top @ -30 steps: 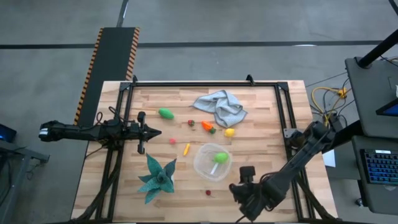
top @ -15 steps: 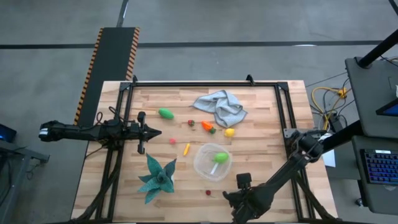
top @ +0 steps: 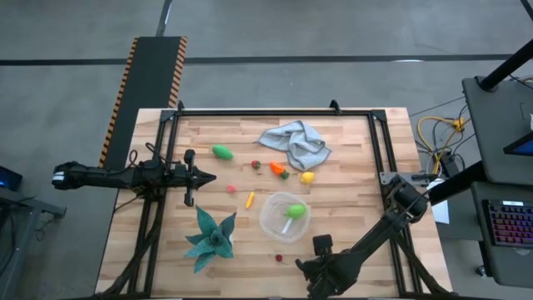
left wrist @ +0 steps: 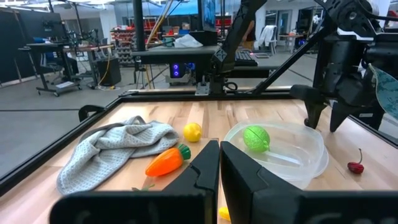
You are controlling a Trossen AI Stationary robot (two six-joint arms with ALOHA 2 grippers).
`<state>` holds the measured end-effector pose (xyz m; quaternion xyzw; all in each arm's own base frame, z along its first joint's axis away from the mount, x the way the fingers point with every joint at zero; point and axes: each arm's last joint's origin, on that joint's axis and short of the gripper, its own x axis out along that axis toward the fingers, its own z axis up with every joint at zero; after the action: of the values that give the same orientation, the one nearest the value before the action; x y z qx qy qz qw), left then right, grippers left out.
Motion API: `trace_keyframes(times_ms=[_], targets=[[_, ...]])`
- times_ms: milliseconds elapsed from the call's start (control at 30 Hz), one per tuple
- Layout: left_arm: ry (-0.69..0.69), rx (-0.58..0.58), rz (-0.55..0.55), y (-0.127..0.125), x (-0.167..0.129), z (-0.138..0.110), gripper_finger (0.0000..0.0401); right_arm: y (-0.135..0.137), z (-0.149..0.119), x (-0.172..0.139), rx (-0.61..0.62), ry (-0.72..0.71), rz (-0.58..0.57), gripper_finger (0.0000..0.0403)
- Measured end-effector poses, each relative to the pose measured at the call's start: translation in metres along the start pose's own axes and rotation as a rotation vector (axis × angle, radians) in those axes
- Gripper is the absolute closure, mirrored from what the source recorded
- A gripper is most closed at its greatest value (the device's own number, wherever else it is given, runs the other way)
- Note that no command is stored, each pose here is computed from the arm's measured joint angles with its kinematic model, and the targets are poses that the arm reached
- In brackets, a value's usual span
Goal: Pick and placing Produce into tupperware
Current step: Put the black cherry into the container
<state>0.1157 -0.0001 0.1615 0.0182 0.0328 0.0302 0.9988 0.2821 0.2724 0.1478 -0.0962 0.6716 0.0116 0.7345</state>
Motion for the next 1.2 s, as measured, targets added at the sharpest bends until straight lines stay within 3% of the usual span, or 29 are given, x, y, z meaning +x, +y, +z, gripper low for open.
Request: trace_keyframes(times_ms=[933,1200], targets=[[0.002,0.000,0.000,0.000,0.000,0.000,0.0401,-0.006,-0.010,0.013,-0.051,0.042,-0.030,0.0172],[0.003,0.000,0.000,0.000,0.000,0.000,0.0401,-0.006,-0.010,0.013,-0.030,0.041,-0.025,0.0214]])
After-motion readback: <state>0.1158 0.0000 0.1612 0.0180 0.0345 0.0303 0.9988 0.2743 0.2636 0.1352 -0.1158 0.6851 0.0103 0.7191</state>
